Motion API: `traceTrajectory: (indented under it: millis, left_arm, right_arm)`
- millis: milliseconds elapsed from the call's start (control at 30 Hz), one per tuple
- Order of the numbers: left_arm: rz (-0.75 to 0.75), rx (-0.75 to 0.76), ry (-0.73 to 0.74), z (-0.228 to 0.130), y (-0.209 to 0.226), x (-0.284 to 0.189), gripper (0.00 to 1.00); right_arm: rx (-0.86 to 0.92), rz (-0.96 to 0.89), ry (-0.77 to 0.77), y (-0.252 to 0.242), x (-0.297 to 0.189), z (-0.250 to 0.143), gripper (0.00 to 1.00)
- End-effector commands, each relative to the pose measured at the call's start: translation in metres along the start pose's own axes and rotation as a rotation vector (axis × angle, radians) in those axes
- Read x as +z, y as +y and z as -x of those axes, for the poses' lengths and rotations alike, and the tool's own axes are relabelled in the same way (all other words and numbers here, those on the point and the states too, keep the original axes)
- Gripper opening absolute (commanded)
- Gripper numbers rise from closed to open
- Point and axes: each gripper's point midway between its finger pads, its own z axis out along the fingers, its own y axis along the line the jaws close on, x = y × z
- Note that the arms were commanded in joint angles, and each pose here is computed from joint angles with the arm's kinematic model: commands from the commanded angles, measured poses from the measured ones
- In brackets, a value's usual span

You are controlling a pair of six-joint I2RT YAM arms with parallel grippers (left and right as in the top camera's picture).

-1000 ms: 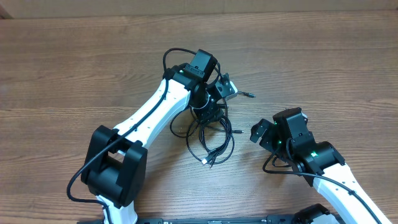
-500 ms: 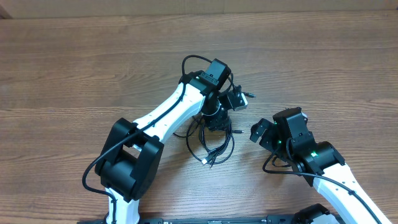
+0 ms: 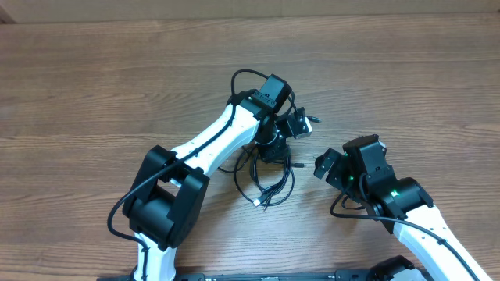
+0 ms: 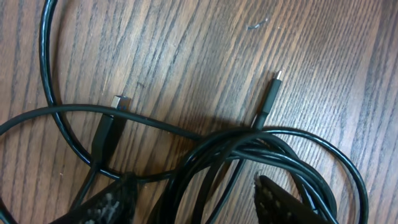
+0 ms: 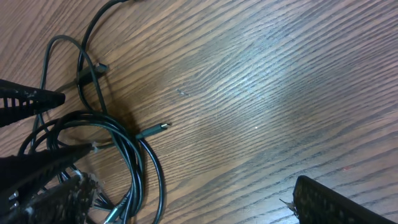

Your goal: Untangle cables

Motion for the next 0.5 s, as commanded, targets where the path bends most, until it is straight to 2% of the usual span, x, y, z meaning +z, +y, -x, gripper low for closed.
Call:
traceTrajectory:
  millis: [0,167,367,467]
  left_arm:
    - [0.001,0.025,-0.006,0.0033,0.0022,0.0031,0.59]
    - [-0.008,0.024,-0.012,0.0043,0.0006,0.0031,0.48]
    - [-0.021,0.025,-0.021,0.0059,-0.0016,0.0031,0.49]
    - [-0.021,0.025,-0.021,0.0058,-0.0015,0.0032,0.54]
  right_arm:
    - [0.001,-0.002,-0.018,0.0,-0.0007,0.0046,1.0]
    - [0.0,0.0,-0.02,0.0004,-0.0007,0.0049,1.0]
    - [0.001,0.001,-0.021,0.0007,-0.0007,0.0052,1.0]
    - [0.001,0.001,-0.021,0.0007,-0.0007,0.0052,1.0]
